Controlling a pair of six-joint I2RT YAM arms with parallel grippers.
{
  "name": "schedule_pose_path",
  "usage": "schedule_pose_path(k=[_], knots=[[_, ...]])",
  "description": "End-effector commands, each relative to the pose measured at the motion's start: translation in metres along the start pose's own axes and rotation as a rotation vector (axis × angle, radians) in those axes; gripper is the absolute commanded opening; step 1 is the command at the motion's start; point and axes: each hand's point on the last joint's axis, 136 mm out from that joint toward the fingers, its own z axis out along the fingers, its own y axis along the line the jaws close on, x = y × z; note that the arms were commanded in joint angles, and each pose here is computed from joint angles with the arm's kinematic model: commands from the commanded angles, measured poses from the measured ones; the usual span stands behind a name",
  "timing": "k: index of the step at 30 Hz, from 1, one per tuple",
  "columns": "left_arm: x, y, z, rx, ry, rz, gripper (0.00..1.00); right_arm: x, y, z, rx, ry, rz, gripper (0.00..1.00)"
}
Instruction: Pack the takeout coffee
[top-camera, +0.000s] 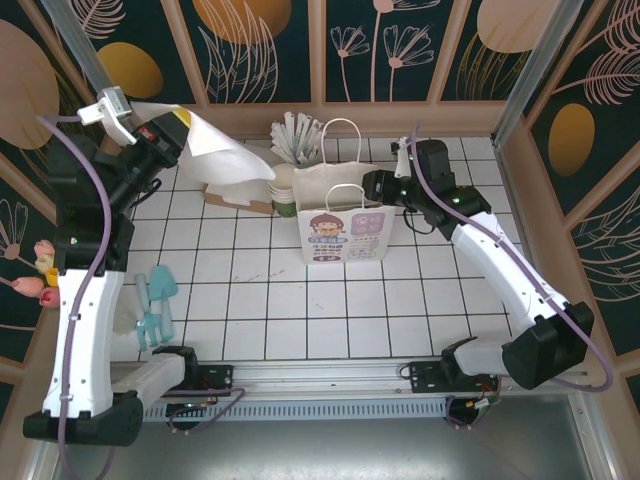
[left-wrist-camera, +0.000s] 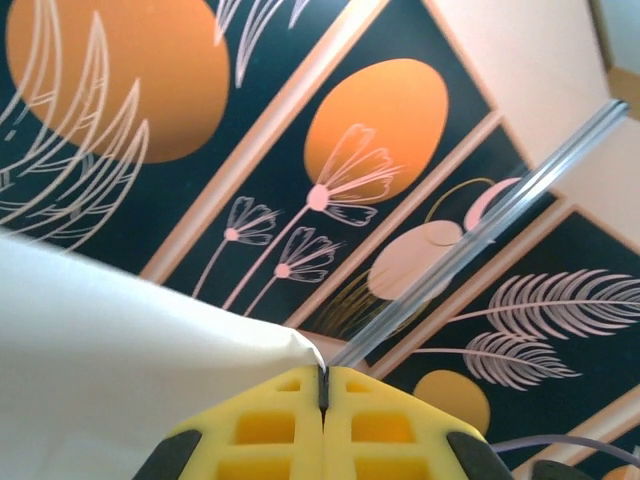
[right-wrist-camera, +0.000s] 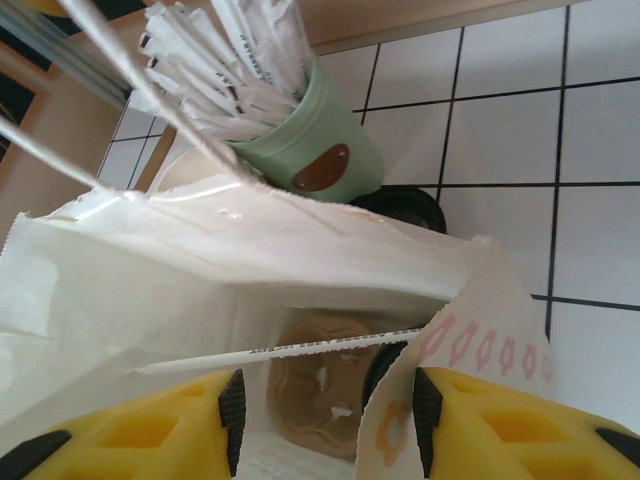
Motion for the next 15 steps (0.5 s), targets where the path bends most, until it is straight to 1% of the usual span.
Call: schedule_pose_path(k=[1, 4, 7, 10, 13, 14, 15], knots=[[0.002, -0.014, 0.004, 0.055, -0.022, -0.068, 0.00, -0.008, 0.016, -0.005, -0.027, -0.005, -0.006, 0.53], [0.011, -0.035, 0.013, 0.129, 0.007, -0.079, 0.00, -0.021, 0.006, -0.013, 0.051, -0.074, 0.019, 0.62], [0.018, -0.045, 0.030, 0.146, 0.017, -0.081, 0.00, -0.035, -0.002, -0.030, 0.109, -0.162, 0.029, 0.72], [0.026, -0.052, 0.048, 0.151, 0.027, -0.098, 0.00, -0.042, -0.001, -0.046, 0.107, -0.221, 0.013, 0.78], [0.041, -0.061, 0.069, 0.157, 0.051, -0.118, 0.00, -0.043, 0.003, -0.058, 0.085, -0.255, -0.028, 0.86], [0.045, -0.064, 0.075, 0.158, 0.058, -0.122, 0.00, -0.043, 0.005, -0.062, 0.080, -0.265, -0.056, 0.97], [0.052, -0.067, 0.082, 0.154, 0.074, -0.128, 0.00, -0.044, 0.007, -0.068, 0.078, -0.278, -0.106, 0.99]])
